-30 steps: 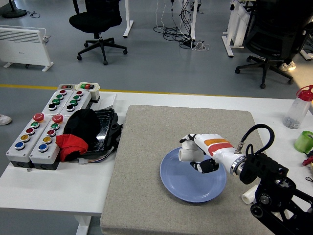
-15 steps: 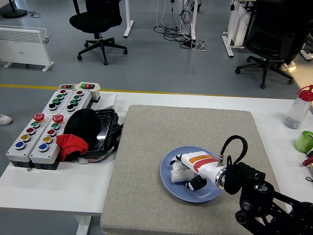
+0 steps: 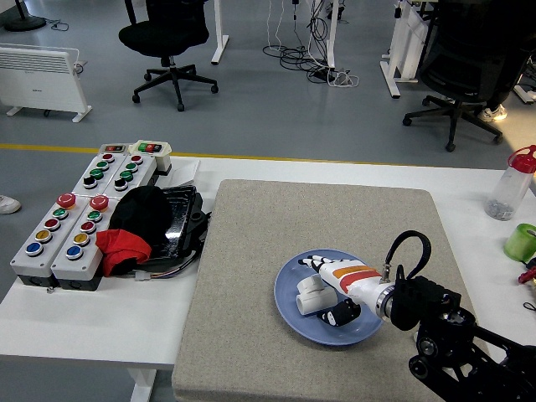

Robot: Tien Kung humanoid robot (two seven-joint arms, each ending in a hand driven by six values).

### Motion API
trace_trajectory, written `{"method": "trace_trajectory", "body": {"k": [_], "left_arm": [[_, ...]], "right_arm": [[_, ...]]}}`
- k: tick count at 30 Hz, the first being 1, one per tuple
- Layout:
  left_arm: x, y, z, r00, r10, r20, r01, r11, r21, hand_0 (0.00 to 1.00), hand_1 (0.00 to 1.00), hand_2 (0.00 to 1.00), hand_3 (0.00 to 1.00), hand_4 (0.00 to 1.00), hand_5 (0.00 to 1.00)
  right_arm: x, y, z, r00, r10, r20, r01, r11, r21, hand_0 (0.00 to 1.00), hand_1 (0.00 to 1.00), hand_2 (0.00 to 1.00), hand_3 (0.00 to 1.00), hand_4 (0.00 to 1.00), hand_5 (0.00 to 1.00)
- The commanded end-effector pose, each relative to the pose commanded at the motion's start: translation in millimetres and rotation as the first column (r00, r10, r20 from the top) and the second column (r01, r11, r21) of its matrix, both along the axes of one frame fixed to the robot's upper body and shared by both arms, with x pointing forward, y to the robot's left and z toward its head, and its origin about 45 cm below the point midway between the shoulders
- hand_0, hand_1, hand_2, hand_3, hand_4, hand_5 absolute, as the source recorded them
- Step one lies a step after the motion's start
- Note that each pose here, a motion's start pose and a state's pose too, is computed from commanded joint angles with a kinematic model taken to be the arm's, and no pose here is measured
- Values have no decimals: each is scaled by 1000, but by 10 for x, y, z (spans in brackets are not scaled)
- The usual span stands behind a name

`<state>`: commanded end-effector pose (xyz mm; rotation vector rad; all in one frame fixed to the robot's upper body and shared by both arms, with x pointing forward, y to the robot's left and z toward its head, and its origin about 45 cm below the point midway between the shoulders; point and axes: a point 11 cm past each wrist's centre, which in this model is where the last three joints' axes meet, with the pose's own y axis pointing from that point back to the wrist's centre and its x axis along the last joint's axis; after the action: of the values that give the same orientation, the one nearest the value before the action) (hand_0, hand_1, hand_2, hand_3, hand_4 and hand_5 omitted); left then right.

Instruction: Pick pipe place plate twice

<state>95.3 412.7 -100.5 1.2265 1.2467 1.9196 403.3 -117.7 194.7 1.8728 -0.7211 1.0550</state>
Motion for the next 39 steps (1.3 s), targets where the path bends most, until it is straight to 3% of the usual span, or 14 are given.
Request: {"method": "trace_trajectory", "body": {"k": [8,17,27,34,39], "left_arm": [[8,0,2,1000,0,1,0,1000,0,723,764,727,684,419,998],[9,4,3,1000,0,1,0,1000,1,723,764,727,684,419,998],[3,13,5,1000,0,0,0,1000,3,723,764,727,685,418,998],[-9,15,4,1000,-3,-4,3,1000,5,723,764,727,685,418,998],[-21,15,1,1000,-3,-7,3,1000,5,723,764,727,685,418,998]], "right_arm": [[41,-62,113,1000,-15,-7,15,999,32,990,943,998,998,820,356],[114,-233,447,998,-55,35,52,994,93,992,943,998,998,830,366],[121,-675,651,990,-136,21,133,985,108,983,934,998,998,835,376],[-4,-1032,744,984,-166,-60,172,979,107,936,904,998,998,833,383],[-105,-1258,778,980,-183,-76,189,979,78,936,904,998,998,833,383]]}}
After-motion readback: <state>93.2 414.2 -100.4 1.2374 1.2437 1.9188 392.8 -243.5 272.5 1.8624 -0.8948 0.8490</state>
